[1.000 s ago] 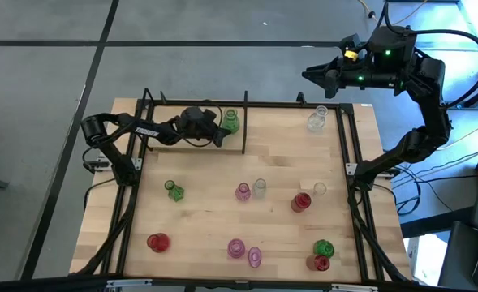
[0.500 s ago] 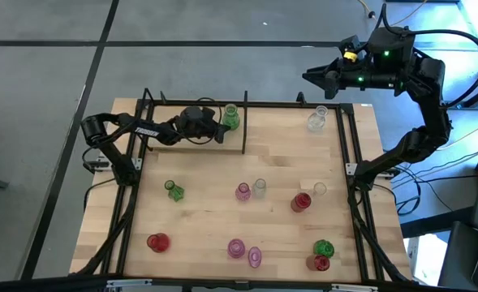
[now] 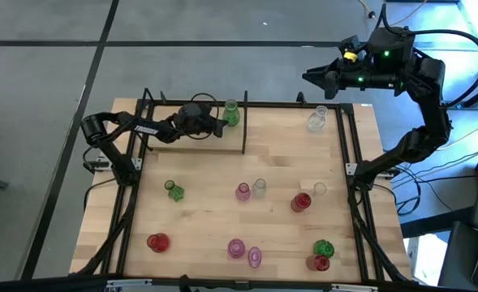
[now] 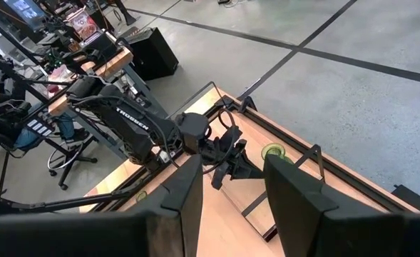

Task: Sort vases onto shelf
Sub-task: Put the top green vase on the shelf

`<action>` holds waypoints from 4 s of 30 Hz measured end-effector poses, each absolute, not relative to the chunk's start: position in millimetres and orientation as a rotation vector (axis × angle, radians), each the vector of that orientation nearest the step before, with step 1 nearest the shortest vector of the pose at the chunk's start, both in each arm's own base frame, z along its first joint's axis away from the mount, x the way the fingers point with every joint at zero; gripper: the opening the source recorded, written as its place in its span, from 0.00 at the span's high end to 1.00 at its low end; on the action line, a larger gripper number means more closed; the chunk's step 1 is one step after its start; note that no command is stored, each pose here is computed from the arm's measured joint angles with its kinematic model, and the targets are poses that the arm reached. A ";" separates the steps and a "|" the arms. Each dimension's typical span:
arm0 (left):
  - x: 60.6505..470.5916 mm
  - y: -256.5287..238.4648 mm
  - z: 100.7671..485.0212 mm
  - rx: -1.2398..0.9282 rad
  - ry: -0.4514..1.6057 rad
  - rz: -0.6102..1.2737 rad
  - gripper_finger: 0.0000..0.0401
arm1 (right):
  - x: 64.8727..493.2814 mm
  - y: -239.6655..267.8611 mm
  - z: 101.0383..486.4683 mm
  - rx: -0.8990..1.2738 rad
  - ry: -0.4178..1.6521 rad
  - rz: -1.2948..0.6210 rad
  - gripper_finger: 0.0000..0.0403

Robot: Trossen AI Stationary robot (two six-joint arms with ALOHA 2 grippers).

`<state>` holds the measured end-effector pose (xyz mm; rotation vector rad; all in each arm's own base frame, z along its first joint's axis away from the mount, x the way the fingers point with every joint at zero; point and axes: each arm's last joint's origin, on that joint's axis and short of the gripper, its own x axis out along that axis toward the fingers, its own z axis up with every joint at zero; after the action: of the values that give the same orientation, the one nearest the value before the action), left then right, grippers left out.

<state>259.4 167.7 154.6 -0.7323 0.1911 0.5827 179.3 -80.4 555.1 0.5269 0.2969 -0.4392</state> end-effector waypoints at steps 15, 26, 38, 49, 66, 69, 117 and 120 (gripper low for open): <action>258.8 168.6 154.6 -0.740 0.184 0.599 1.00 | 179.3 -80.4 555.1 0.527 0.297 -0.439 0.66; 258.9 169.9 156.5 -0.743 0.150 0.631 1.00 | 179.3 -80.4 555.1 0.534 0.295 -0.440 0.66; 258.7 170.1 156.4 -0.763 0.141 0.643 1.00 | 179.3 -80.4 555.1 0.535 0.296 -0.437 0.66; 266.0 157.9 156.2 -0.808 0.176 0.521 1.00 | 179.3 -80.3 555.1 0.532 0.297 -0.437 0.66; 300.3 170.9 145.3 -0.847 0.172 0.574 1.00 | 179.6 -78.9 554.6 0.568 0.305 -0.397 0.66; 297.7 172.7 143.5 -0.848 0.189 0.616 1.00 | 179.1 -78.5 553.3 0.575 0.321 -0.392 0.66; 276.9 164.2 162.6 -0.758 0.293 0.908 1.00 | 177.8 -77.9 550.2 0.562 0.358 -0.396 0.66; 274.6 163.9 159.6 -0.759 0.327 0.932 1.00 | 177.8 -78.0 550.3 0.562 0.358 -0.397 0.66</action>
<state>274.6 163.9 159.6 -0.7592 0.3267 0.9317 177.8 -78.0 550.3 0.5619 0.3577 -0.3967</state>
